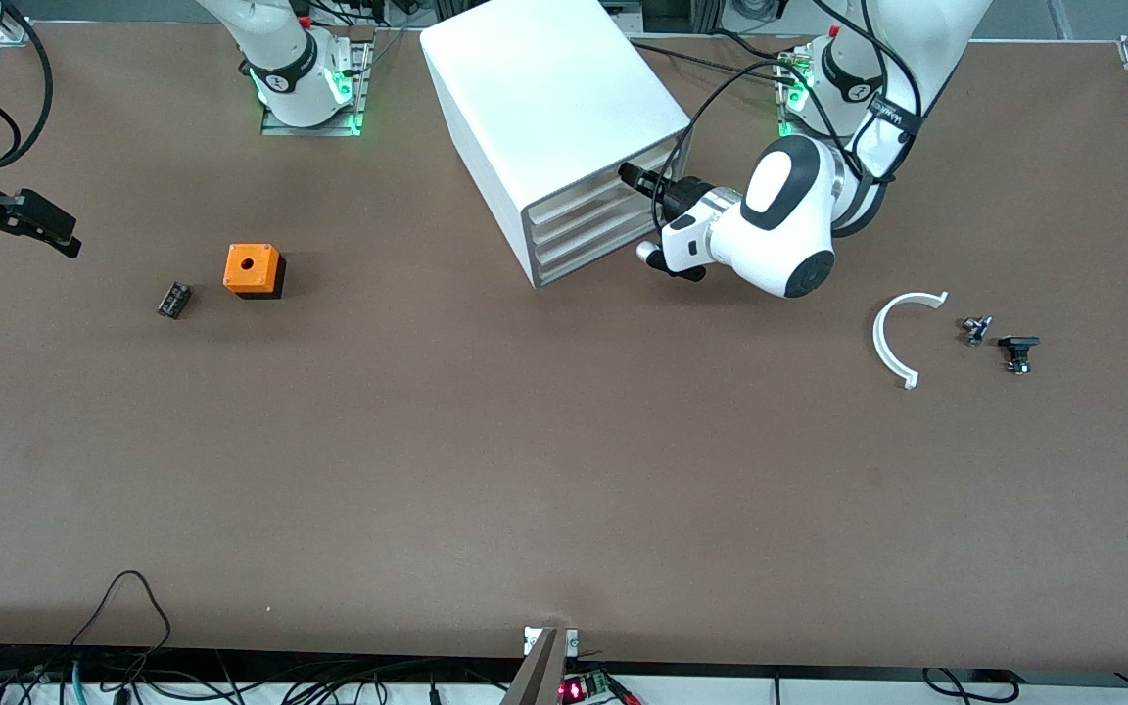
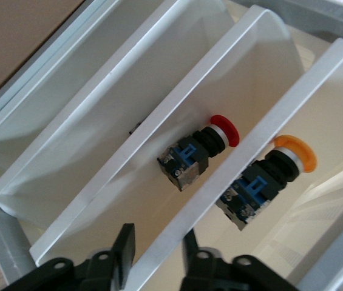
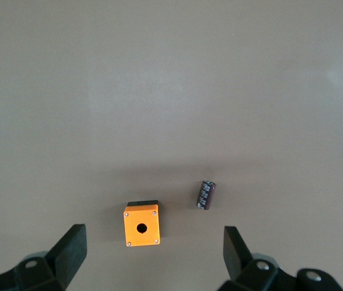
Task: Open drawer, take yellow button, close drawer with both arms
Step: 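Grasp the drawer front with the left gripper and pull it open, then withdraw the left gripper while the right gripper reaches into the drawer, then grasp the orange-capped push button in the drawer with the right gripper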
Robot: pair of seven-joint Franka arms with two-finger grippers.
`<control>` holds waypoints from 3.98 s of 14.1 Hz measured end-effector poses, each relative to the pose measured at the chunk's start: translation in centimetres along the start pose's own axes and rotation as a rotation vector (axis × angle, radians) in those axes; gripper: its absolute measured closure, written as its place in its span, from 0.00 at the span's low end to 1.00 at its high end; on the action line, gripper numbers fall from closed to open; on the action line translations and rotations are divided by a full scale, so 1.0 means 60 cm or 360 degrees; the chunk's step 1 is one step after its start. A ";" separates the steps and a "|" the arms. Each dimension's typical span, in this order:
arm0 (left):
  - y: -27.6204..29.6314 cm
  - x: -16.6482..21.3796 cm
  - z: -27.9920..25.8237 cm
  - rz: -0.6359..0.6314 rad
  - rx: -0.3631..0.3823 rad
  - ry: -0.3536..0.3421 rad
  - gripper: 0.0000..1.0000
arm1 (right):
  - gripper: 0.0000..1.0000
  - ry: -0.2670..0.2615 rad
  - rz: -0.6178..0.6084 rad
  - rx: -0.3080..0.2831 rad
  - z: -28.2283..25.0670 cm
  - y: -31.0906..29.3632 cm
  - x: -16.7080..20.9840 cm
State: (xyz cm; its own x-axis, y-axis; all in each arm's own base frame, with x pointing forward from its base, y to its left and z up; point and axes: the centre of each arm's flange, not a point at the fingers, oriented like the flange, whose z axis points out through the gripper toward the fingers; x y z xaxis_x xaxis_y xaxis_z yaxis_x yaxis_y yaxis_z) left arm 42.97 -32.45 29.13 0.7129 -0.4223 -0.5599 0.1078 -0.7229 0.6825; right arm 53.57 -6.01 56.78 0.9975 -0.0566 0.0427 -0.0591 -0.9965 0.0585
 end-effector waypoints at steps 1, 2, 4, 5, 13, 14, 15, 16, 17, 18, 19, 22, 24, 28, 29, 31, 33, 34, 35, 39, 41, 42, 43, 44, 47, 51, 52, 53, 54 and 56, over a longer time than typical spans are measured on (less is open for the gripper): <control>0.001 -0.001 -0.002 0.0017 0.0000 0.0003 0.67 | 0.00 0.0000 0.0001 0.0000 0.000 0.000 0.000; 0.000 -0.001 -0.005 0.0021 -0.0003 0.0008 0.67 | 0.00 0.0000 0.0002 0.0000 0.000 0.001 0.000; -0.009 0.004 -0.033 0.0017 -0.0024 0.0065 0.67 | 0.00 -0.0002 0.0003 0.0001 0.001 0.001 0.000; -0.019 0.009 -0.062 0.0025 -0.0038 0.0131 0.69 | 0.00 -0.0004 0.0003 0.0009 0.003 0.000 0.001; -0.046 0.044 -0.213 0.0143 -0.0015 0.0656 0.46 | 0.00 -0.0031 -0.0111 0.0165 0.076 -0.100 0.044; -0.042 0.045 -0.223 0.0151 -0.0013 0.0686 0.37 | 0.00 -0.0047 -0.0188 0.0165 0.086 -0.149 0.045; -0.036 0.045 -0.239 0.0161 -0.0014 0.0725 0.26 | 0.00 -0.0065 -0.0260 0.0164 0.097 -0.201 0.043; -0.032 0.043 -0.264 0.0168 -0.0014 0.0774 0.18 | 0.00 -0.0076 -0.0317 0.0162 0.108 -0.245 0.041; -0.033 0.035 -0.300 0.0178 0.0011 0.0838 0.07 | 0.00 -0.0070 -0.0367 0.0162 0.119 -0.281 0.041; -0.038 0.022 -0.344 0.0191 0.0076 0.0909 0.00 | 0.00 -0.0053 -0.0415 0.0162 0.128 -0.313 0.041; -0.040 0.002 -0.389 0.0212 0.0172 0.0978 0.00 | 0.00 -0.0041 -0.0458 0.0163 0.135 -0.342 0.039; -0.019 -0.075 -0.495 0.0291 0.0563 0.1152 0.00 | 0.00 -0.0004 -0.0546 0.0168 0.127 -0.400 0.040; -0.003 -0.134 -0.540 0.0310 0.0852 0.1219 0.00 | 0.00 0.0046 -0.0627 0.0178 0.104 -0.454 0.043; 0.006 -0.250 -0.605 0.0239 0.1263 0.1234 0.00 | 0.00 0.0164 -0.0913 0.0219 0.068 -0.655 0.027; 0.000 -0.277 -0.623 0.0199 0.1319 0.1231 0.00 | 0.00 0.0196 -0.1003 0.0236 0.063 -0.718 0.016; -0.012 -0.321 -0.651 0.0120 0.1394 0.1215 0.00 | 0.00 0.0258 -0.1188 0.0279 0.061 -0.828 -0.007; -0.013 -0.347 -0.671 0.0075 0.1421 0.1213 0.00 | 0.00 0.0302 -0.1370 0.0327 0.062 -0.901 -0.024; -0.012 -0.353 -0.678 0.0068 0.1423 0.1223 0.00 | 0.00 0.0314 -0.1459 0.0351 0.064 -0.925 -0.032; -0.012 -0.358 -0.683 0.0060 0.1420 0.1231 0.00 | 0.00 0.0325 -0.1610 0.0369 0.070 -0.947 -0.042; -0.019 -0.361 -0.689 0.0038 0.1411 0.1241 0.00 | 0.00 0.0299 -0.2085 0.0361 0.111 -0.980 -0.064; -0.019 -0.360 -0.690 0.0036 0.1410 0.1241 0.00 | 0.00 0.0282 -0.2226 0.0367 0.121 -0.998 -0.083; -0.019 -0.359 -0.689 0.0035 0.1409 0.1241 0.00 | 0.00 0.0279 -0.2289 0.0366 0.122 -1.006 -0.093; -0.019 -0.359 -0.689 0.0035 0.1409 0.1240 0.00 | 0.00 0.0272 -0.2342 0.0365 0.125 -1.015 -0.103; -0.019 -0.358 -0.689 0.0035 0.1409 0.1240 0.00 | 0.00 0.0263 -0.2389 0.0363 0.131 -1.023 -0.112; -0.018 -0.357 -0.688 0.0036 0.1409 0.1239 0.00 | 0.00 0.0207 -0.2475 0.0363 0.163 -1.051 -0.140; -0.016 -0.356 -0.686 0.0041 0.1411 0.1237 0.00 | 0.00 0.0108 -0.2520 0.0355 0.187 -1.064 -0.164; -0.015 -0.356 -0.686 0.0042 0.1411 0.1237 0.00 | 0.00 0.0086 -0.2524 0.0352 0.188 -1.063 -0.165; -0.015 -0.356 -0.686 0.0042 0.1411 0.1237 0.00 | 0.00 0.0065 -0.2528 0.0349 0.190 -1.061 -0.167; -0.014 -0.356 -0.686 0.0043 0.1411 0.1237 0.00 | 0.00 0.0046 -0.2532 0.0347 0.191 -1.060 -0.168; -0.013 -0.355 -0.685 0.0045 0.1412 0.1237 0.00 | 0.00 0.0010 -0.2543 0.0343 0.194 -1.060 -0.174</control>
State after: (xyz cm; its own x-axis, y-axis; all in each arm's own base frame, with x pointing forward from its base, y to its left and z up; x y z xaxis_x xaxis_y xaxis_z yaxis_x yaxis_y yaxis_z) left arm 56.17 -0.38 59.84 0.9709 -0.2194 0.0958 -0.2158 -0.9753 -0.0469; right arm 47.40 57.22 41.04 0.0302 0.9961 0.0827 0.9958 -0.0228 -0.0892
